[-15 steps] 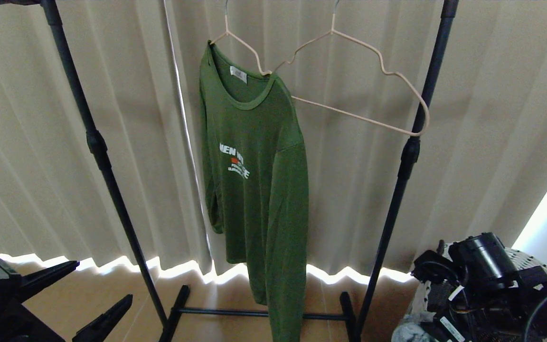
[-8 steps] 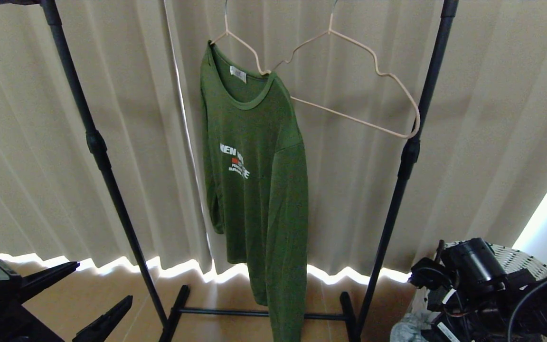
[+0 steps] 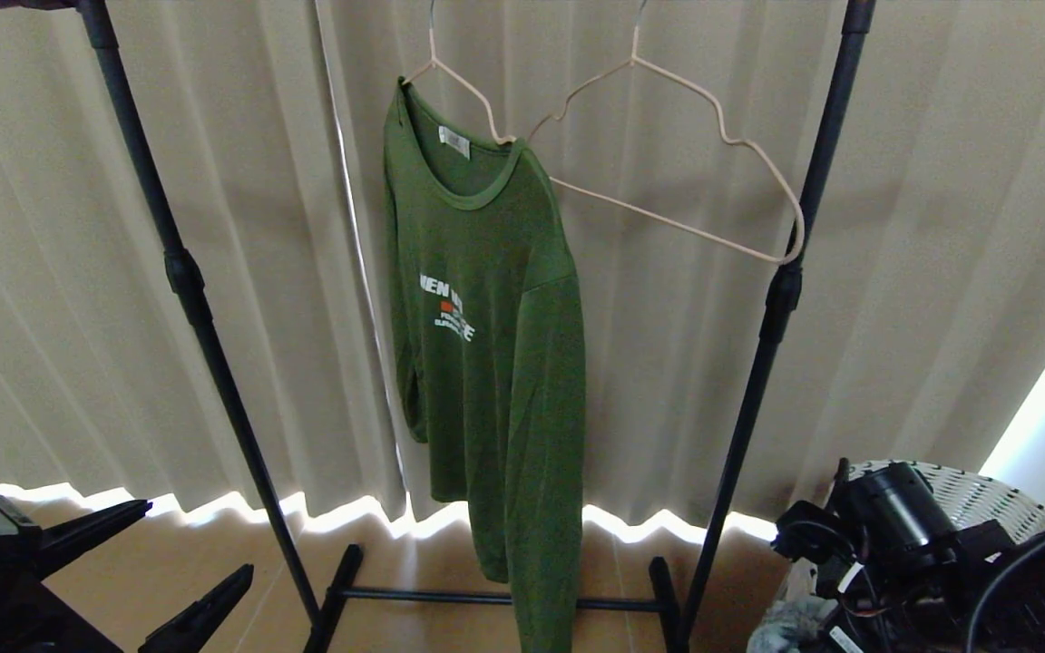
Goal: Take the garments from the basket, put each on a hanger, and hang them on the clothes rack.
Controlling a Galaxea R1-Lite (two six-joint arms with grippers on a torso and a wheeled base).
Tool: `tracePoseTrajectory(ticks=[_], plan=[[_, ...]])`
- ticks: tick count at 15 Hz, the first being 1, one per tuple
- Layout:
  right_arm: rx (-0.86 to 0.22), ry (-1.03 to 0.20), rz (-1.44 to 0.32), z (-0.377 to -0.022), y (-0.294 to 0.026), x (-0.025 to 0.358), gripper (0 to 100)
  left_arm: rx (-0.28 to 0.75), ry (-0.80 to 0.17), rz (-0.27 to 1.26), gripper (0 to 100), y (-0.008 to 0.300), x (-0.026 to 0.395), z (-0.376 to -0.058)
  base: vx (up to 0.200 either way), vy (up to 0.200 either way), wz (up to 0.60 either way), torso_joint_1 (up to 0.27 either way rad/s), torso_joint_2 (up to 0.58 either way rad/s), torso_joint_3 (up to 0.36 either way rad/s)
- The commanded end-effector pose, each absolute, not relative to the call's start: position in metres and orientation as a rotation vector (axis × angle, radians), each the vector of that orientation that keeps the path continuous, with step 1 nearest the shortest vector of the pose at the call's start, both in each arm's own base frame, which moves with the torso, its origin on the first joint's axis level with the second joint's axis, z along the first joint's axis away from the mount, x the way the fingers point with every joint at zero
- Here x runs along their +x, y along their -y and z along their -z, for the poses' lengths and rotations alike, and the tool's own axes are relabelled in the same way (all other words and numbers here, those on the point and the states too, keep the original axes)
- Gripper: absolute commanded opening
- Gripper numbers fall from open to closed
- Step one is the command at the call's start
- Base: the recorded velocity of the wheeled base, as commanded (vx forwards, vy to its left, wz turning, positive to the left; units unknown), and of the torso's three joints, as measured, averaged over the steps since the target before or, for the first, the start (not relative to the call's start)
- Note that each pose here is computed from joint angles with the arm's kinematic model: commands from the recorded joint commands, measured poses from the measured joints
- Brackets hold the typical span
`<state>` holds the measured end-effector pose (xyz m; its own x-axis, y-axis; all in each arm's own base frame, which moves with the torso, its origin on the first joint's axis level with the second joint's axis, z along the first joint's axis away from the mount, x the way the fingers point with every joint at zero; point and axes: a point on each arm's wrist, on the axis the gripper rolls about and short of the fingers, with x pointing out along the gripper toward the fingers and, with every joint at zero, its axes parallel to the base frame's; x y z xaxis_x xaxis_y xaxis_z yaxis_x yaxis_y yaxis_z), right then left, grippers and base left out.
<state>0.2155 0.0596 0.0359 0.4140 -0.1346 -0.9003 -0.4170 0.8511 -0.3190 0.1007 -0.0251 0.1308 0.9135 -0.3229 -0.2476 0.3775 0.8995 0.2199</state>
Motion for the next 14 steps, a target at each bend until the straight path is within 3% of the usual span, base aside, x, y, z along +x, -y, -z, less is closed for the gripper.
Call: tracePoseTrajectory(ticks=[1,7,8,11,14], plan=[[-0.557,-1.143,-0.193,-0.036,-0.061,0.215,100,0.268,-0.211,0.367,100,0.025,0.101,-0.131,0.0,0.0,0.0,0.0,0.0,0.0],[-0.557,-1.164,-0.102,-0.003,-0.049,0.228,100,0.267,-0.212,0.367,100,0.025,0.101,-0.13,0.0,0.0,0.0,0.0,0.0,0.0],[-0.565,-1.161,-0.089,-0.001,-0.048,0.225,0,0.267,-0.216,0.366,100,0.025,0.101,-0.13,0.0,0.0,0.0,0.0,0.0,0.0],[-0.564,-1.143,-0.082,-0.004,-0.048,0.226,0,0.267,-0.217,0.366,100,0.025,0.101,-0.13,0.0,0.0,0.0,0.0,0.0,0.0],[-0.549,-1.05,-0.077,-0.028,-0.05,0.224,0,0.267,-0.216,0.364,100,0.025,0.101,-0.13,0.0,0.0,0.0,0.0,0.0,0.0]])
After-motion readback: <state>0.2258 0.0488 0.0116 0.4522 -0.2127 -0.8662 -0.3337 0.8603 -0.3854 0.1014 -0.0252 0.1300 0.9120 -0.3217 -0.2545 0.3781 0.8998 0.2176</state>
